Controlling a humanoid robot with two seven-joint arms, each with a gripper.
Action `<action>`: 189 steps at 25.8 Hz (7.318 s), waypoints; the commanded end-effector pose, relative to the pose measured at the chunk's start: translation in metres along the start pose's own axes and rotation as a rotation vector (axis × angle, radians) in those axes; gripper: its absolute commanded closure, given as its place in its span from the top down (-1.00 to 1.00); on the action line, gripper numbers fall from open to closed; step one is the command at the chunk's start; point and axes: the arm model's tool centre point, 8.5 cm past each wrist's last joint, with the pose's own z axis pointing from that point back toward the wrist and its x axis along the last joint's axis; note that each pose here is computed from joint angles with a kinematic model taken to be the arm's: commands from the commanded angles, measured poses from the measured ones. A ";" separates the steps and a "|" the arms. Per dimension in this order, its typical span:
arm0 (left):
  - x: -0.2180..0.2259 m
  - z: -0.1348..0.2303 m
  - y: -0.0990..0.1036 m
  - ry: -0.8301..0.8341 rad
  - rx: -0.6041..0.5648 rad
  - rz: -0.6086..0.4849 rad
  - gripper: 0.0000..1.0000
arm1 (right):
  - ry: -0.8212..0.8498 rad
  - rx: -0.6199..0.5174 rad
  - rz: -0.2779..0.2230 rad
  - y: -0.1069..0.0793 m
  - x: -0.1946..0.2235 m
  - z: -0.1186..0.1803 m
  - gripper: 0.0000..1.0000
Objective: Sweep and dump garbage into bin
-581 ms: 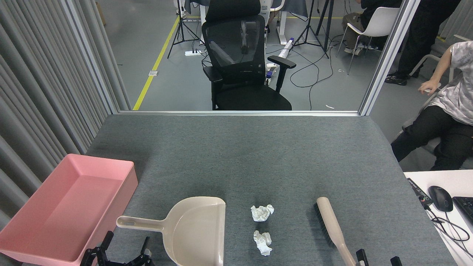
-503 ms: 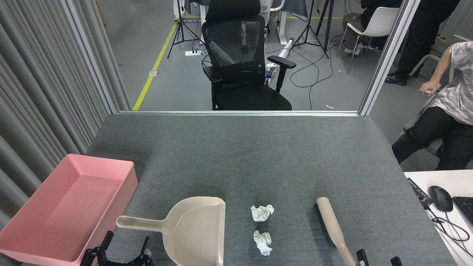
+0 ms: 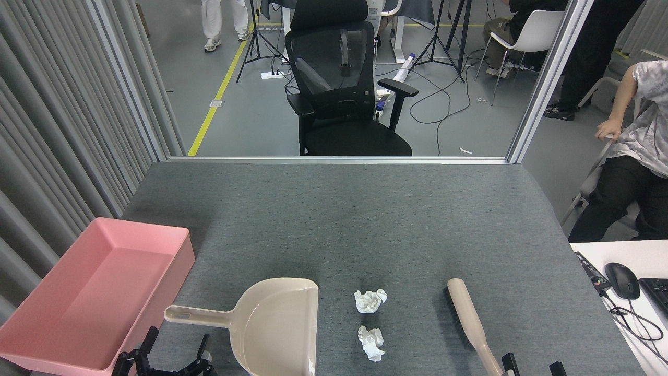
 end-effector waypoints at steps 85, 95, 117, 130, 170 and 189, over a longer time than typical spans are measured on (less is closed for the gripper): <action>-0.034 -0.064 -0.055 0.167 -0.032 0.768 0.99 | 0.074 0.053 0.041 0.009 -0.015 0.022 0.98; -0.028 -0.070 -0.060 0.154 -0.052 0.771 0.99 | 0.074 0.055 0.045 0.009 -0.015 0.022 0.98; -0.041 -0.094 -0.070 0.182 -0.062 0.763 0.99 | 0.066 0.063 0.051 0.012 -0.012 0.022 0.98; -0.044 -0.091 -0.071 0.187 -0.054 0.733 0.74 | 0.069 0.069 0.052 0.013 -0.012 0.024 0.98; -0.040 -0.090 -0.067 0.142 -0.048 0.711 -0.16 | 0.119 0.136 0.136 0.040 0.004 0.021 0.97; -0.040 -0.092 -0.061 0.133 -0.032 0.709 -0.10 | 0.134 0.138 0.141 0.052 0.006 0.007 0.50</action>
